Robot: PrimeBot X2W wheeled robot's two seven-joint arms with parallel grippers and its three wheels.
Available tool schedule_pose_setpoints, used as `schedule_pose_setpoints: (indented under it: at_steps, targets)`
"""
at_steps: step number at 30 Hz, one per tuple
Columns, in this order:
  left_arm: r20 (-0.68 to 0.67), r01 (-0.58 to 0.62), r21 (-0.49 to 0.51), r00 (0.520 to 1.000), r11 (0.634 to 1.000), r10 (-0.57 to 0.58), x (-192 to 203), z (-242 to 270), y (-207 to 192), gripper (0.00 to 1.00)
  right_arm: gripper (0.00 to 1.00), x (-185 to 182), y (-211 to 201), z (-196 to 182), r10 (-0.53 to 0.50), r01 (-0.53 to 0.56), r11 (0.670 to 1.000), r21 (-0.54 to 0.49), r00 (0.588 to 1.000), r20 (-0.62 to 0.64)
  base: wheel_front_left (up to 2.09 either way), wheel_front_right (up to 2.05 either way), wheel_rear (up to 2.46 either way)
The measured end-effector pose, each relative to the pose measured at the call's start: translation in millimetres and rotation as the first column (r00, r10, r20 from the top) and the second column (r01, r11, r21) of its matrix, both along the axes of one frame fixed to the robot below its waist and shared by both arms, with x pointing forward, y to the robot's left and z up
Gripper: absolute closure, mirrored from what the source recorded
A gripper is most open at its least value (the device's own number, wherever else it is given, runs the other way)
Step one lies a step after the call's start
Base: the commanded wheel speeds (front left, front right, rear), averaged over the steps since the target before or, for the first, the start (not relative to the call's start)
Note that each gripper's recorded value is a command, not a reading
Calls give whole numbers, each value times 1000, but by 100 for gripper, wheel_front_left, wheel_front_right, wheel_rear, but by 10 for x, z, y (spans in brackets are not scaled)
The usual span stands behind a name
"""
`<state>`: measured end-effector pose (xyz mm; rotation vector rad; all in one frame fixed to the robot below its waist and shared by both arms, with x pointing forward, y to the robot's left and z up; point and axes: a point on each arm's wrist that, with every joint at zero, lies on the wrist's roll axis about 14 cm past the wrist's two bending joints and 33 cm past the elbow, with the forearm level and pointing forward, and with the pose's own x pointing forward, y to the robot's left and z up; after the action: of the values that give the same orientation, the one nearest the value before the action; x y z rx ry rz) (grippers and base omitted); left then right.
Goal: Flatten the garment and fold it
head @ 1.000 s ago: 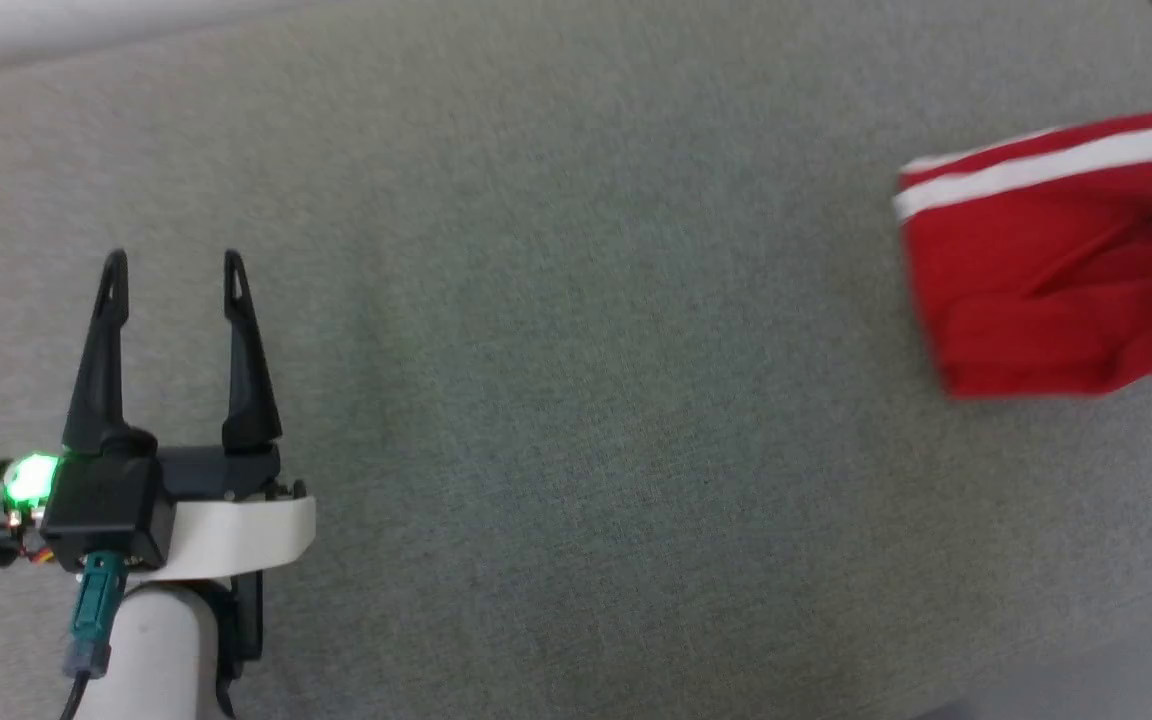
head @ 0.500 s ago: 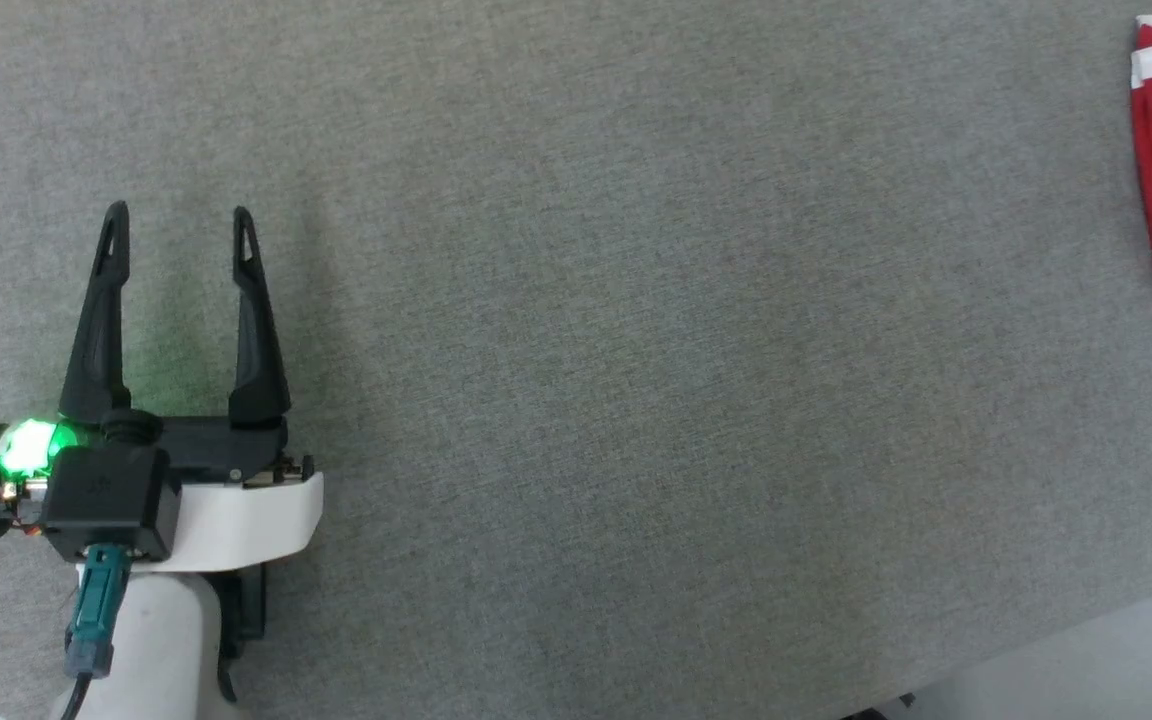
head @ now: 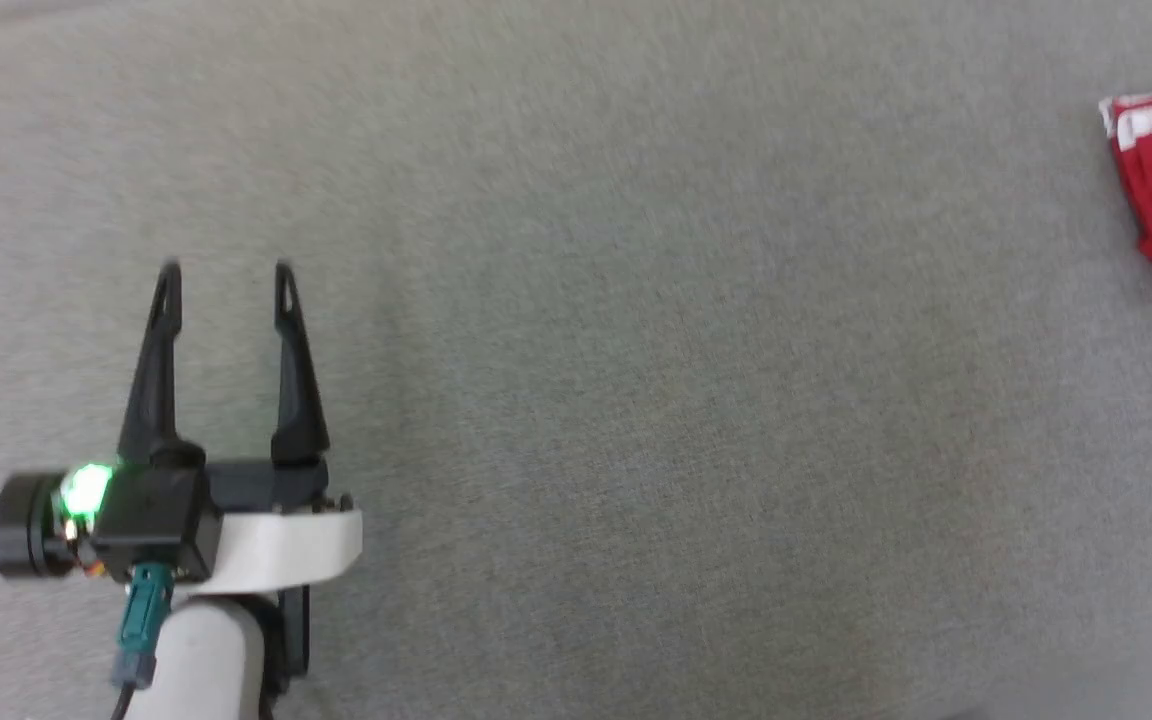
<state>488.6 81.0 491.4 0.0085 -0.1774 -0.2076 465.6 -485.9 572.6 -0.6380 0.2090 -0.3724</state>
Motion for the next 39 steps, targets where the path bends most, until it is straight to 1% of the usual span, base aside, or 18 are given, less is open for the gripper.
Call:
schedule_pose_setpoints:
  at_steps: [2,4,7,10,14,16,18,21,23,26,29,33,39]
  targets:
    - [-4,-21,1,1000,1000,21,-85,46,70,0,0,120,222,230,69,-69,998,-6,993,98,0,0,0]
    - [-7,-47,0,999,999,47,-167,95,149,0,0,212,484,440,134,-136,991,-3,971,196,0,0,0]
    - [1,-86,5,996,996,86,-284,189,283,0,0,277,1009,700,256,-267,964,-11,910,325,0,0,0]
    - [11,-126,15,992,992,126,-393,270,424,0,0,245,1506,785,345,-381,925,5,842,415,0,0,0]
    - [18,-178,24,984,984,177,-542,345,601,0,0,128,2084,711,396,-501,861,86,767,505,0,0,0]
    - [21,-196,26,980,980,196,-613,379,673,0,0,46,2333,650,407,-549,826,129,739,537,0,0,0]
    - [20,-219,30,976,975,219,-694,396,755,0,0,-43,2510,566,401,-579,795,181,725,560,0,0,0]
    - [25,-245,32,970,969,244,-805,439,855,0,0,-199,2704,376,383,-601,754,265,730,567,0,0,0]
    - [23,-259,31,966,965,258,-881,449,907,0,0,-309,2764,212,357,-595,734,329,750,557,0,0,0]
    - [23,-268,32,963,963,268,-980,466,956,0,0,-485,2844,17,329,-583,705,404,774,542,0,0,0]
    - [33,-274,26,961,961,274,-1051,512,989,0,0,-653,2904,-91,316,-577,684,446,786,532,0,0,0]
    - [35,-272,19,962,962,271,-1117,534,999,0,0,-835,2929,-185,290,-561,670,487,801,524,0,0,0]
    - [18,-269,20,963,963,268,-1228,489,1015,0,0,-1016,2970,-223,279,-555,662,505,807,521,0,0,0]
